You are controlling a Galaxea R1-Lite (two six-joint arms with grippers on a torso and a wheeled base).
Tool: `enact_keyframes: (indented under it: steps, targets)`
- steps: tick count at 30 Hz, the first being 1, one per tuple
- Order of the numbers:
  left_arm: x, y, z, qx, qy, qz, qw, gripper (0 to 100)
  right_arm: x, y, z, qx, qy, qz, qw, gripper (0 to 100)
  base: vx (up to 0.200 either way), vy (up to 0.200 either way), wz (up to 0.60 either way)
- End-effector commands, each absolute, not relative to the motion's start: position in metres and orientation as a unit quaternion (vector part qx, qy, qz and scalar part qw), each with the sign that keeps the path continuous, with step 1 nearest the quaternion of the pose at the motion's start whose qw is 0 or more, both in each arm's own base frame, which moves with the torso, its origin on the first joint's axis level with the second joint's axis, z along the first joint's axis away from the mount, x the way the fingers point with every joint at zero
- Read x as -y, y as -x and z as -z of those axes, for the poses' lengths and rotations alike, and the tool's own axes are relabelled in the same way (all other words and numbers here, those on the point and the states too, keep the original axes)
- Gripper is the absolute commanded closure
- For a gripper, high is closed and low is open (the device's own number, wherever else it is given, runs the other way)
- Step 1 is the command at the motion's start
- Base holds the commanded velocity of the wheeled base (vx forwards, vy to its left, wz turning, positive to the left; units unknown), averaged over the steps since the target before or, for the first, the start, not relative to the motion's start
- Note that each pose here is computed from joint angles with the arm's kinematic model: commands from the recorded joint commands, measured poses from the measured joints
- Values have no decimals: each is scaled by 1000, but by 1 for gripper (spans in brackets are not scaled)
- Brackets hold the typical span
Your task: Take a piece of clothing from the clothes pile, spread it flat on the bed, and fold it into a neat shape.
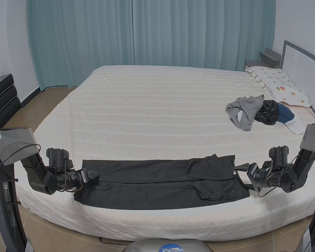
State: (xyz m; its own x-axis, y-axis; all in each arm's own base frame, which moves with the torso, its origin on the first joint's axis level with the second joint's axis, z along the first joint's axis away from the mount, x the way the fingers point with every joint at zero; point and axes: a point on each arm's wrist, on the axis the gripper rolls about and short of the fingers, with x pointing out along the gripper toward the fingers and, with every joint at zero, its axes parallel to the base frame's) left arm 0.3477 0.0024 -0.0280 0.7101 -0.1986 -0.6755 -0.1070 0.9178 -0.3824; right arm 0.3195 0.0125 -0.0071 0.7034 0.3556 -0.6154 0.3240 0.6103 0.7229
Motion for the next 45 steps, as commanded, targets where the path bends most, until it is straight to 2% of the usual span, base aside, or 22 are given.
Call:
enact_keyframes:
  steps: [1, 22, 34, 35, 45]
  targets:
    - [-2, -347, 31, -385, 198, 26, 901, 0, -14, -319, 8, -387, -440, -11, 810, 0, 0, 0, 0]
    - [-1, -349, 18, -356, 184, 32, 916, 0, -16, -319, 8, -389, -439, -13, 810, 0, 0, 0, 0]
    - [0, -344, 26, -370, 180, 31, 911, 0, -16, -319, 8, -389, -439, -13, 810, 0, 0, 0, 0]
    - [1, -343, 27, -373, 179, 31, 910, 100, -16, -319, 8, -389, -440, -13, 810, 0, 0, 0, 0]
    - [6, -345, 27, -372, 181, 36, 910, 100, -16, -319, 8, -389, -440, -13, 810, 0, 0, 0, 0]
